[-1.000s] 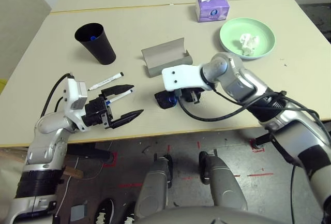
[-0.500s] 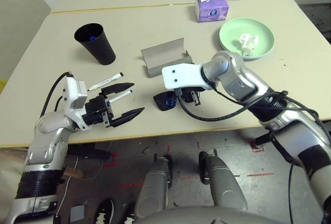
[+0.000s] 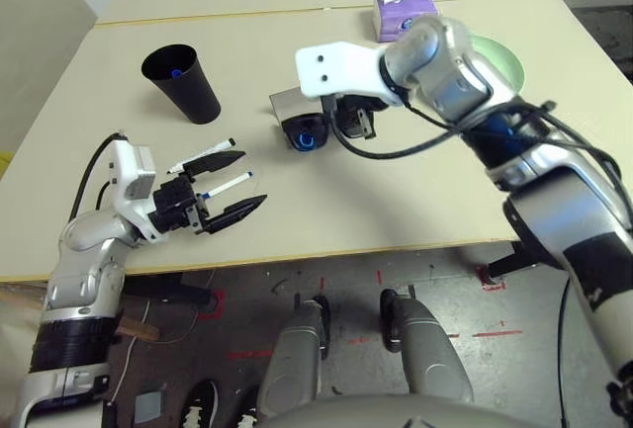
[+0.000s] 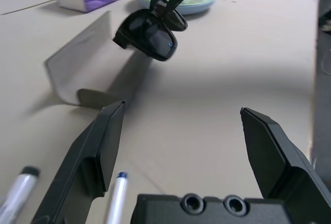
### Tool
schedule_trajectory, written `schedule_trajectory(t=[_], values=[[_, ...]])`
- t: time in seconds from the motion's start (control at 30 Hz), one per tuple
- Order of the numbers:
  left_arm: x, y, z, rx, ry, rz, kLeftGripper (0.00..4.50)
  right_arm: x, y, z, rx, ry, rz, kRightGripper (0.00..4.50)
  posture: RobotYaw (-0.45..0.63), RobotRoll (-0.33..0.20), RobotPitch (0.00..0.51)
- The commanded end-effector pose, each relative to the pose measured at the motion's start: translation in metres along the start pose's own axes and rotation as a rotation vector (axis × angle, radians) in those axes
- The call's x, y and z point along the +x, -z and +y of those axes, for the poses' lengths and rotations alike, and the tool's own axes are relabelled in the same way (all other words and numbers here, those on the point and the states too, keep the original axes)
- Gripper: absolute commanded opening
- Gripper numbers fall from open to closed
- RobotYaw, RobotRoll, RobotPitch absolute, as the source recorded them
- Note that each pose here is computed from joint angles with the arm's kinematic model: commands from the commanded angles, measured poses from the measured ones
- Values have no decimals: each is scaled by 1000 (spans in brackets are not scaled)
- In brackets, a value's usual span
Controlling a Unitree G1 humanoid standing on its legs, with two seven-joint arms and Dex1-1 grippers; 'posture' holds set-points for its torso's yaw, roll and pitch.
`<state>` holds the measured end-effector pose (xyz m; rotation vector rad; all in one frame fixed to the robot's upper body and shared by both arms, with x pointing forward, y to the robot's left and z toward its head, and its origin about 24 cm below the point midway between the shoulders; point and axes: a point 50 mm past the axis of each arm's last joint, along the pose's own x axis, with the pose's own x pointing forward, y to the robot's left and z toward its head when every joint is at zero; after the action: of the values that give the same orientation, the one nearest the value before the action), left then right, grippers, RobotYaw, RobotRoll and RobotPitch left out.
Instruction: Organize and tidy the items on the table.
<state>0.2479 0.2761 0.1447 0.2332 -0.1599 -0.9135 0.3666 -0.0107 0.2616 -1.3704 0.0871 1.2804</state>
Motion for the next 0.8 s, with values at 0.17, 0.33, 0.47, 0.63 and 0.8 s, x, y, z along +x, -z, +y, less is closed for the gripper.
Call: schedule_trajectory(t=[0.17, 0.33, 0.47, 0.63, 0.8], values=[[-12, 2, -2, -21, -69, 5, 4500, 19, 4, -12, -52, 108, 30, 228, 12, 0, 244], [-19, 0, -7, -23, -92, 11, 4500, 28, 8, -11, -68, 159, 54, 228, 44, 0, 251], [-22, 0, -11, -28, -102, 12, 4500, 34, 8, -8, -74, 173, 57, 228, 62, 0, 255], [-23, -1, -16, -33, -107, 8, 4500, 39, 11, -4, -79, 176, 60, 228, 83, 0, 260], [-23, -3, -19, -33, -111, 4, 4500, 43, 15, 1, -72, 161, 64, 228, 95, 0, 262]])
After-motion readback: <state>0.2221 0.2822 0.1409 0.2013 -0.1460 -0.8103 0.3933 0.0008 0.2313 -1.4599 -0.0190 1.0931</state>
